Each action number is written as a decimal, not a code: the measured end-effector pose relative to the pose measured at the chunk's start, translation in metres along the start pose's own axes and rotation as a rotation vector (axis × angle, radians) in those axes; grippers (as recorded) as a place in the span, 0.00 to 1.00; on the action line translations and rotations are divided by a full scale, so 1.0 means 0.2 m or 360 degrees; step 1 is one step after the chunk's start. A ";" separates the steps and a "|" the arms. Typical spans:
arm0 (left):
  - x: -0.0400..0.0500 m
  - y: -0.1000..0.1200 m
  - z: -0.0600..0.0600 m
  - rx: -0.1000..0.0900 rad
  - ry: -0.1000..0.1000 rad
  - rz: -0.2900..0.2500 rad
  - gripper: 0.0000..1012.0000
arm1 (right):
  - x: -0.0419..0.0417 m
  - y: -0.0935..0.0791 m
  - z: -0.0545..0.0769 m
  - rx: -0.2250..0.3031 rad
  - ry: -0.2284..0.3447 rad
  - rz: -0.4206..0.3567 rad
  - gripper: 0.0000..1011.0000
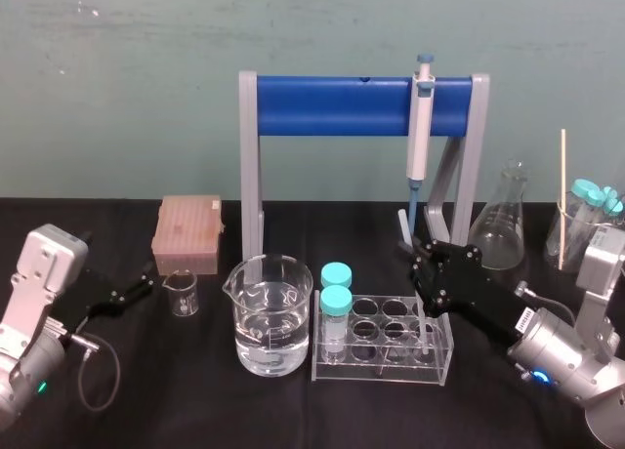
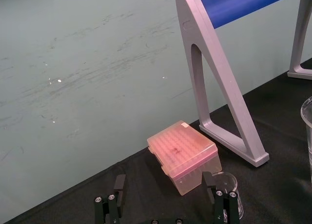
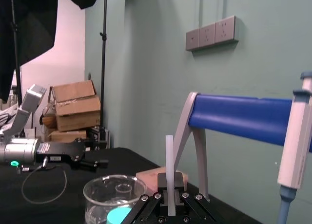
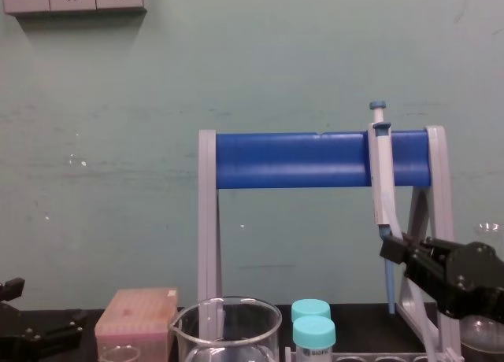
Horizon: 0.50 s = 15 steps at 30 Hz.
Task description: Pick up the stirring rod with one hand, then place it down.
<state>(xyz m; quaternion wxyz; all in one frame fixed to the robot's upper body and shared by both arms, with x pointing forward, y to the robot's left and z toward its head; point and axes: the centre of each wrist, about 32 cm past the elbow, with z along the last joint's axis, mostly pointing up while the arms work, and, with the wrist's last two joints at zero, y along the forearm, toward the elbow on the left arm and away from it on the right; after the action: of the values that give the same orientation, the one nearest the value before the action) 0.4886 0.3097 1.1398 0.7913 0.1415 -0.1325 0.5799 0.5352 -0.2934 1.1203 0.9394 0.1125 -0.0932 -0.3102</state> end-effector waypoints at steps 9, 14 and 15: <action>0.000 0.00 0.00 0.0000 0.0000 0.0000 0.99 | 0.018 0.01 -0.05 -0.0063 0.0030 0.0017 0.07; 0.000 0.00 0.00 0.0000 0.0000 0.0000 0.99 | 0.022 0.01 -0.06 -0.0081 0.0040 0.0021 0.07; 0.000 0.00 0.00 0.0000 0.0000 0.0000 0.99 | 0.022 0.01 -0.06 -0.0087 0.0042 0.0023 0.07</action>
<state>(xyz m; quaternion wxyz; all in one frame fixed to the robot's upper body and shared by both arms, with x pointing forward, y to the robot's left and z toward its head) 0.4886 0.3097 1.1398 0.7913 0.1415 -0.1324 0.5799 0.5432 -0.2919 1.1099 0.9455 0.0902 -0.0730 -0.3042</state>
